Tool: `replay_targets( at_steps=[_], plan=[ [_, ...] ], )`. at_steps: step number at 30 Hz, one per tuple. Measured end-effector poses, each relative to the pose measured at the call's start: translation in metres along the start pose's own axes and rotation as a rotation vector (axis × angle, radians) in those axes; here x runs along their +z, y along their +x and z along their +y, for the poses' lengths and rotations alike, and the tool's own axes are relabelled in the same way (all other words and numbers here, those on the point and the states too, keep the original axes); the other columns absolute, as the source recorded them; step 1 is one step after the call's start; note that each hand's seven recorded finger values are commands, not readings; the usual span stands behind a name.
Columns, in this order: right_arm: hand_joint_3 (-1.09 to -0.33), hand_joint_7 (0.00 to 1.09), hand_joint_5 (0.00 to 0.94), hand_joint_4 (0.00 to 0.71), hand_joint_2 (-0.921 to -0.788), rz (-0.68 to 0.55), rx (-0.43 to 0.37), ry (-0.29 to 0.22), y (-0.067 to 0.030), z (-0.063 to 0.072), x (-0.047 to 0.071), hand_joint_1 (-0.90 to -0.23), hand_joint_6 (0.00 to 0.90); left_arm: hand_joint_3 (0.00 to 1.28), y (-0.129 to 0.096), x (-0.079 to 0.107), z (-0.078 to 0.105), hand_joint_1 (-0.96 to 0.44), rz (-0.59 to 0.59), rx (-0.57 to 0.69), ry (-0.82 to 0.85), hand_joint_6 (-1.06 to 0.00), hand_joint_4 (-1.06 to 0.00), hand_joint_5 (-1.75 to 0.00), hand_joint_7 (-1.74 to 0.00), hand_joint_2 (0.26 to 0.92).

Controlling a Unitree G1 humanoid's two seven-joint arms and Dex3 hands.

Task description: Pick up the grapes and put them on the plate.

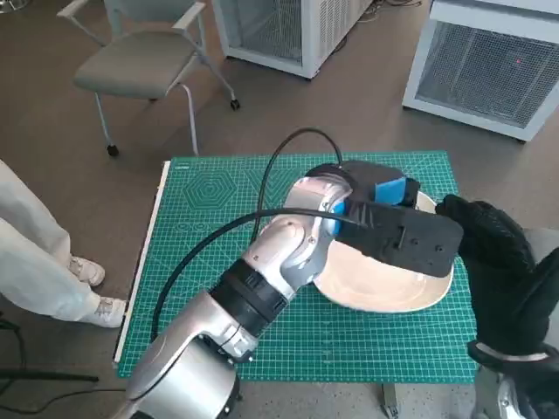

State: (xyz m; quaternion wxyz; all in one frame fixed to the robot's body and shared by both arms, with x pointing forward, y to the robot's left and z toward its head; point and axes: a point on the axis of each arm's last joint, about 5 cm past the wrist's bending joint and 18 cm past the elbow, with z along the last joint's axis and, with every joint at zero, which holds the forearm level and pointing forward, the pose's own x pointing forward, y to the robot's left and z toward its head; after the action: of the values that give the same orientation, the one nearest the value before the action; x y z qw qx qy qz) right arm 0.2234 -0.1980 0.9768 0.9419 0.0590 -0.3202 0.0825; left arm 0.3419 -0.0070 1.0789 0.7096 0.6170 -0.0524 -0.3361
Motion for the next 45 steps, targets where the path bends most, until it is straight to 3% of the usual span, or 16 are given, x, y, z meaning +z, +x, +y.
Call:
replay_targets(
  at_steps=[2,3,5,6,7,9,13,19,31,38,45],
  plan=[
    [-0.644,0.96,0.655,0.41,-0.921,0.0,-0.002,0.0,0.0,0.0,0.0,-0.451,0.178,0.84,0.001,-0.002,-0.001,0.39,0.006,-0.019,-0.003,-0.57,-0.57,-1.53,-0.25,0.56],
    [-0.644,0.96,0.654,0.411,-0.921,0.0,-0.002,0.001,0.0,0.0,0.0,-0.451,0.178,0.73,0.002,-0.003,-0.002,0.39,0.008,-0.028,-0.004,-0.57,-0.57,-1.5,-0.24,0.616],
    [-0.643,0.96,0.654,0.411,-0.921,0.0,-0.002,0.001,0.0,0.0,0.0,-0.451,0.178,0.47,0.003,-0.004,-0.003,0.22,0.01,-0.043,-0.004,-0.52,-0.53,-1.26,-0.19,0.719],
    [-0.643,0.96,0.654,0.411,-0.921,0.0,-0.002,0.002,0.0,0.0,0.0,-0.451,0.178,0.33,0.003,-0.004,-0.004,0.1,0.009,-0.05,-0.003,-0.49,-0.49,-1.05,-0.16,0.757],
    [-0.643,0.96,0.653,0.411,-0.921,0.0,-0.002,0.002,0.0,0.0,0.0,-0.451,0.179,0.23,0.003,-0.004,-0.004,-0.05,0.008,-0.056,-0.001,-0.45,-0.44,-0.8,-0.13,0.771],
    [-0.643,0.96,0.653,0.411,-0.921,0.0,-0.001,0.003,0.0,0.001,0.0,-0.451,0.179,0.12,0.004,-0.004,-0.004,-0.2,0.004,-0.064,0.002,-0.39,-0.32,-0.41,-0.08,0.784],
    [-0.642,0.96,0.652,0.412,-0.921,0.001,-0.002,0.003,-0.0001,0.001,-0.001,-0.451,0.179,0.03,0.004,-0.004,-0.005,-0.28,-0.008,-0.068,0.01,-0.25,-0.08,-0.09,-0.02,0.775],
    [-0.643,0.96,0.652,0.412,-0.921,0.003,-0.004,0.003,-0.0005,0.0,-0.002,-0.45,0.178,0.01,0.004,-0.004,-0.005,-0.29,-0.017,-0.055,0.012,-0.17,-0.01,-0.01,0.0,0.77],
    [-0.644,0.96,0.655,0.41,-0.921,0.005,-0.003,0.002,-0.0012,0.0,-0.003,-0.448,0.176,0.01,0.005,-0.006,-0.006,-0.31,-0.028,-0.002,0.012,-0.18,-0.02,-0.01,-0.01,0.783],
    [-0.645,0.96,0.656,0.409,-0.921,0.006,0.004,0.002,-0.0003,0.0,-0.003,-0.449,0.175,0.02,0.002,-0.017,-0.013,-0.4,-0.095,0.189,-0.004,-0.21,-0.09,-0.01,-0.02,0.878],
    [-0.644,0.96,0.657,0.409,-0.921,0.011,0.011,0.002,0.0005,0.001,-0.003,-0.449,0.175,0.04,-0.005,-0.04,-0.025,-0.42,-0.161,0.375,-0.107,-0.27,-0.14,-0.02,-0.04,0.917]
  ],
)
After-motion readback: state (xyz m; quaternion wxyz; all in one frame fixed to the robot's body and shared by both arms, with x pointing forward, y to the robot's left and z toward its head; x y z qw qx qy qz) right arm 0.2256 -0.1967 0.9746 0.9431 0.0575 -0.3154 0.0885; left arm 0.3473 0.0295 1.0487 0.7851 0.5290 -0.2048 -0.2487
